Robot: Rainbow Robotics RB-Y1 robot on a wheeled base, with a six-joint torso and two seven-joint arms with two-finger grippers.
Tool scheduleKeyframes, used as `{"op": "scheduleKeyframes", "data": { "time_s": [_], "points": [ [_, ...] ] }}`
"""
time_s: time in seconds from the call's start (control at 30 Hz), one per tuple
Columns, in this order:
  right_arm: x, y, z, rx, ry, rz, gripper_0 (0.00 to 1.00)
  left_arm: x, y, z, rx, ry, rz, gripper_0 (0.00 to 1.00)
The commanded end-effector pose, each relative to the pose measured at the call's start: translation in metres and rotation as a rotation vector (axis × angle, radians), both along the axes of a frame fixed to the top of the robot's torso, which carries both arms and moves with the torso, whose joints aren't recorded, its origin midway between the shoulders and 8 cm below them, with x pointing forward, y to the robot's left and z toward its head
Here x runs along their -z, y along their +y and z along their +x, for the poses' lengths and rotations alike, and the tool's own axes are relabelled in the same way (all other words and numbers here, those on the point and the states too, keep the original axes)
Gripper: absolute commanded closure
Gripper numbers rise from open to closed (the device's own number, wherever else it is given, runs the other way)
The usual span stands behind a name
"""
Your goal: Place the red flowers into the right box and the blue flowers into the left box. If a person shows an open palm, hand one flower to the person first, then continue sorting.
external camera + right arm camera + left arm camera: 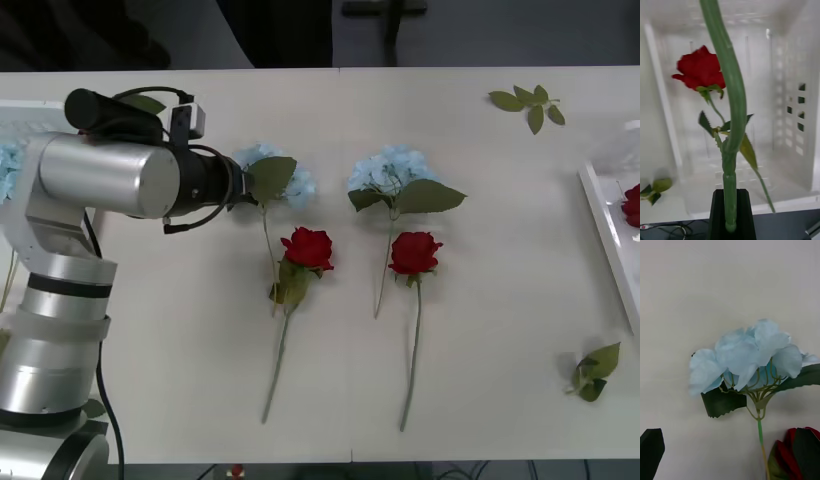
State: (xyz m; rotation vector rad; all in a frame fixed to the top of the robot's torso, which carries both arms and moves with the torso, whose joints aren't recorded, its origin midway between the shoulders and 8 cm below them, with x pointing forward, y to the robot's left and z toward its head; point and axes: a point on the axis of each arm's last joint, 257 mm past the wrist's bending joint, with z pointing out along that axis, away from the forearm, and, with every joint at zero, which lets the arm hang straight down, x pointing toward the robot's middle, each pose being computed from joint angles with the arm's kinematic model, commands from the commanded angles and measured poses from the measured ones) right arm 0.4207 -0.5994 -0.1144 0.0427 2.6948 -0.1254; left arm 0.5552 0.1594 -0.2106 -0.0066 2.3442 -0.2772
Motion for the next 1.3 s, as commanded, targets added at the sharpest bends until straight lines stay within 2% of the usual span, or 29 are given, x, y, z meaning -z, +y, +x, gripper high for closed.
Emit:
{"op": "scheduleKeyframes", "data": {
  "time_s": [0.03,0.3,0.53,0.63,0.7,0.73,0.77,0.8,0.83,0.87,1.3],
  "points": [
    [0.012,-0.016,0.012,0.009,-0.016,-0.054,1.00,-0.001,-0.016,0.018,-0.010,-0.030,0.033,0.00],
    [0.061,-0.022,0.043,0.033,-0.093,-0.088,1.00,0.035,-0.034,0.025,0.038,-0.013,0.113,0.00],
    [0.085,-0.023,0.049,0.036,-0.094,-0.111,1.00,0.053,-0.049,0.024,0.080,0.011,0.165,0.00],
    [0.089,-0.024,0.052,0.023,-0.092,-0.134,0.96,0.055,-0.050,0.024,0.089,0.012,0.167,0.00],
    [0.090,-0.025,0.052,0.025,-0.095,-0.135,0.85,0.055,-0.052,0.023,0.094,0.014,0.162,0.00],
    [0.089,-0.025,0.052,0.025,-0.094,-0.139,0.73,0.055,-0.052,0.023,0.094,0.014,0.162,0.00],
    [0.090,-0.025,0.052,0.023,-0.094,-0.140,0.36,0.055,-0.052,0.023,0.095,0.014,0.161,0.00],
    [0.090,-0.024,0.053,0.022,-0.095,-0.137,0.17,0.055,-0.052,0.023,0.095,0.014,0.163,0.00],
    [0.090,-0.025,0.052,0.023,-0.097,-0.137,0.06,0.055,-0.051,0.023,0.094,0.015,0.163,0.00],
    [0.089,-0.024,0.053,0.020,-0.098,-0.135,0.00,0.056,-0.051,0.023,0.094,0.017,0.162,0.00],
    [0.069,-0.007,0.056,-0.029,-0.109,-0.109,0.00,0.055,-0.049,0.024,0.084,0.014,0.162,0.00]
  ]
}}
